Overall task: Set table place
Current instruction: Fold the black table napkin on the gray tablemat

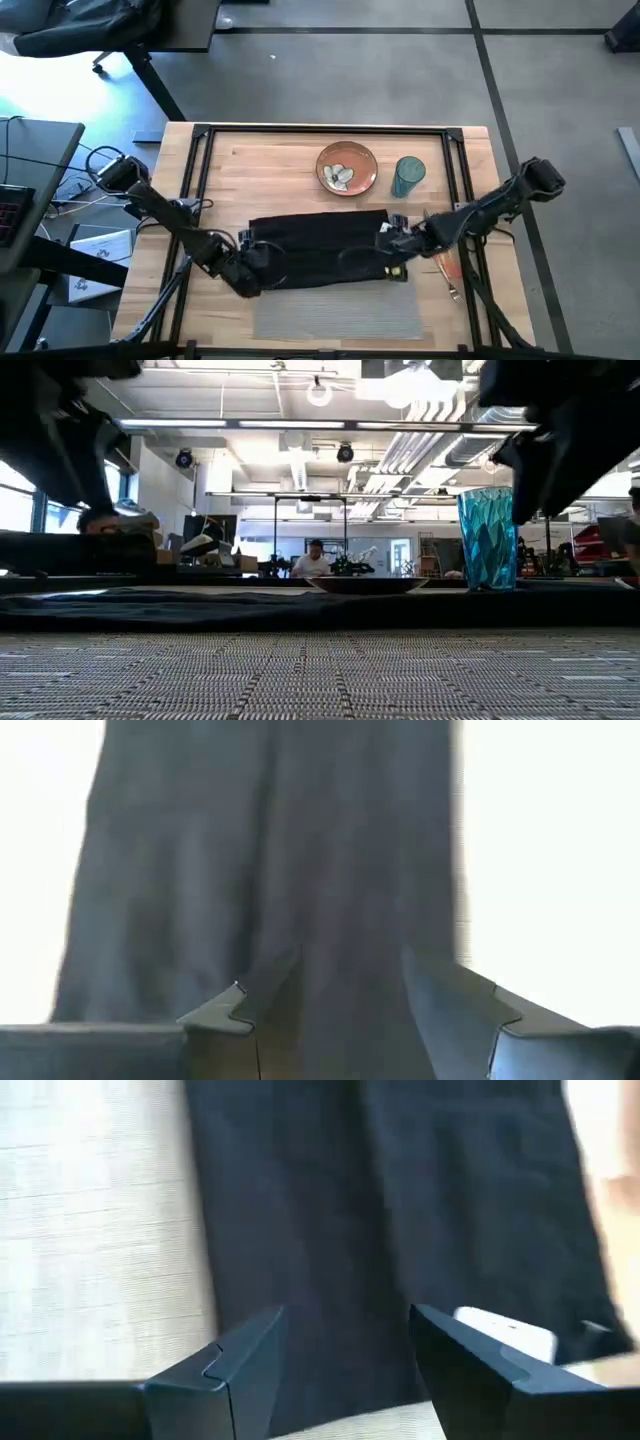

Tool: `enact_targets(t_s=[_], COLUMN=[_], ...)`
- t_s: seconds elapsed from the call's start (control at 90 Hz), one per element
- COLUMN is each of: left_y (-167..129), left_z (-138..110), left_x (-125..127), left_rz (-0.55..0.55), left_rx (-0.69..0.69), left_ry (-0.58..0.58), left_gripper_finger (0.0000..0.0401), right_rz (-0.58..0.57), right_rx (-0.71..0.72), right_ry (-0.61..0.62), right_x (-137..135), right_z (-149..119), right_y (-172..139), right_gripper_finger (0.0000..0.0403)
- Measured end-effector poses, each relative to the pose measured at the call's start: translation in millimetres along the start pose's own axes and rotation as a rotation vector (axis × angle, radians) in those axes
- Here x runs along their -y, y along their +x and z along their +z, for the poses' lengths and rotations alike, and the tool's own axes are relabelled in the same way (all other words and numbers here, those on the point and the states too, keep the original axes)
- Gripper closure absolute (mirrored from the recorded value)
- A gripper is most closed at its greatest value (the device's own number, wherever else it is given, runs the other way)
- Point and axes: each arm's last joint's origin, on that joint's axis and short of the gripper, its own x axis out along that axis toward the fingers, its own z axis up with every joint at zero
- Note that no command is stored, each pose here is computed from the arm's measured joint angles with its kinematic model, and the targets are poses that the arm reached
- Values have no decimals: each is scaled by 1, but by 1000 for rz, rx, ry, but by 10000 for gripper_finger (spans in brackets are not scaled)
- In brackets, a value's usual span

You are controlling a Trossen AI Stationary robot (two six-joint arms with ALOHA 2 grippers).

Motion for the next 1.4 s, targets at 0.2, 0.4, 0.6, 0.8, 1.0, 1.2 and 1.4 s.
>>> enact_targets(t_s=[0.2, 0.4, 0.6, 0.8, 1.0, 1.2, 1.4], left_y=[30, 40, 44, 48, 48, 49, 49], left_z=[-11, -21, -30, -37, -38, -38, -37], left_x=[-26, -33, -37, -39, -39, -39, -39], left_rz=[-57, -54, -22, -38, -35, -35, -44], left_rx=[-131, -143, -156, -161, -160, -160, -153], left_ry=[13, 30, 45, 41, 42, 43, 65], left_gripper_finger=[240, 240, 240, 240, 240, 240, 240], right_rz=[-1, -10, -7, -8, 16, 2, 23], right_rx=[-80, -115, -146, -173, -184, -191, -235], right_ry=[-31, -81, -103, -107, -148, -190, -191], right_x=[27, 30, 29, 28, 27, 27, 26], right_z=[0, -3, -4, -5, -6, -7, -11], right_y=[19, 30, 42, 49, 49, 49, 60], right_gripper_finger=[203, 203, 203, 203, 203, 203, 215])
